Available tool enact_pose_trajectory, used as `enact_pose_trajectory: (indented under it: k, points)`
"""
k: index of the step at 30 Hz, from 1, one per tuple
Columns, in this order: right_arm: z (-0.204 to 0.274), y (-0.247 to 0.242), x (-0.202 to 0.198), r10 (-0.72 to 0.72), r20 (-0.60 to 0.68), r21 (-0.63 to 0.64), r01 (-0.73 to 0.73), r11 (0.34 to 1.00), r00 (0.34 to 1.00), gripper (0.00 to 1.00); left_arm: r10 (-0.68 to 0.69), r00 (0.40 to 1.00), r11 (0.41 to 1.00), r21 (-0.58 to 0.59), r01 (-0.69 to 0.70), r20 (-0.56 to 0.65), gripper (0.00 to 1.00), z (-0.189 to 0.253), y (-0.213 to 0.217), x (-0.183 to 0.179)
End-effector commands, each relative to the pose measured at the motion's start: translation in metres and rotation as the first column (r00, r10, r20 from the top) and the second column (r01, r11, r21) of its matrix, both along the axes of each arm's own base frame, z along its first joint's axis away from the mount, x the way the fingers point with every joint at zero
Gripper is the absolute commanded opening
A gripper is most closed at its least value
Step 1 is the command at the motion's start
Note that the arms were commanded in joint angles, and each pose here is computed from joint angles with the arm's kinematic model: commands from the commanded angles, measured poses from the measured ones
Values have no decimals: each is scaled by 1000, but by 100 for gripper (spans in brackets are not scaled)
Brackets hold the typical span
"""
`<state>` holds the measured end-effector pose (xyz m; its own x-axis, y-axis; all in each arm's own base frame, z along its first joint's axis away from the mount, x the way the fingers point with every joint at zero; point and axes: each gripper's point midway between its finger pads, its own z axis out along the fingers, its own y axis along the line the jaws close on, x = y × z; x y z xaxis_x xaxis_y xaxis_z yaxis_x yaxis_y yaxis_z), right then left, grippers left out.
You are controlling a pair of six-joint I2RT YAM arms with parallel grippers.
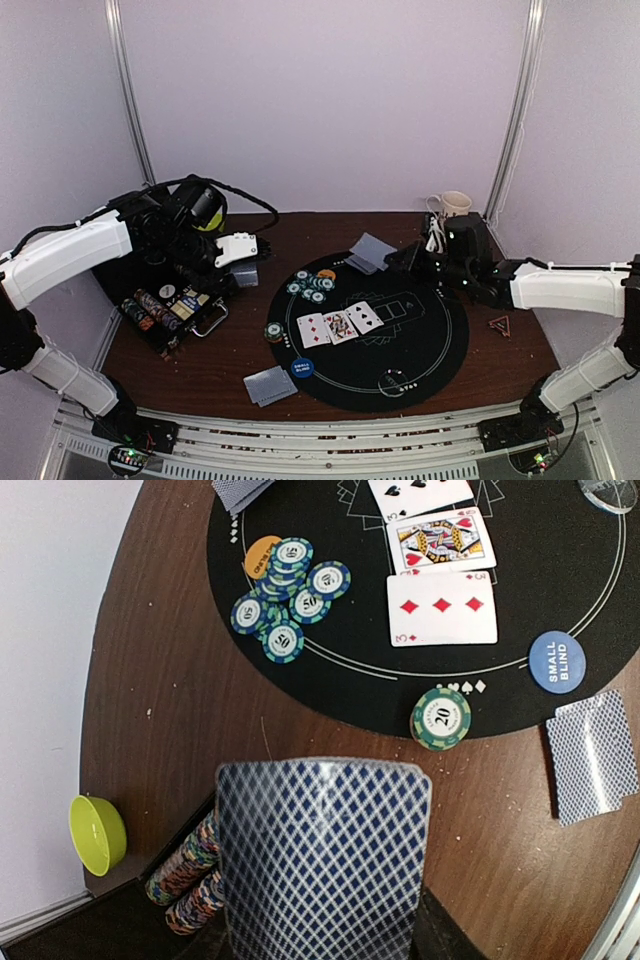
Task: Distribute texas hold em gaming equipment
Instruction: Place the poker card in the community card area.
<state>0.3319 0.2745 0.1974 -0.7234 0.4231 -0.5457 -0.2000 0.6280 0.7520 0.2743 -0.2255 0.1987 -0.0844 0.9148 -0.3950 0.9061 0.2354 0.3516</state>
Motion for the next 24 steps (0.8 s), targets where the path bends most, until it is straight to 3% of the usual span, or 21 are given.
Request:
enact_pose_trajectory:
  k: [1, 6, 24]
  points:
    - [-27, -52, 16, -367, -115, 138, 381, 914, 923, 0, -7, 1000, 999, -38, 8, 29, 46, 6, -8, 7]
    - [-69, -81, 13, -510, -188, 136, 536, 833, 839, 0, -8, 999, 999, -43, 10, 39, 46, 10, -7, 6]
    - [-155, -56, 0, -503, -334, -1, 534, 846, 797, 0, -10, 999, 999, -33, 11, 31, 46, 5, -5, 4]
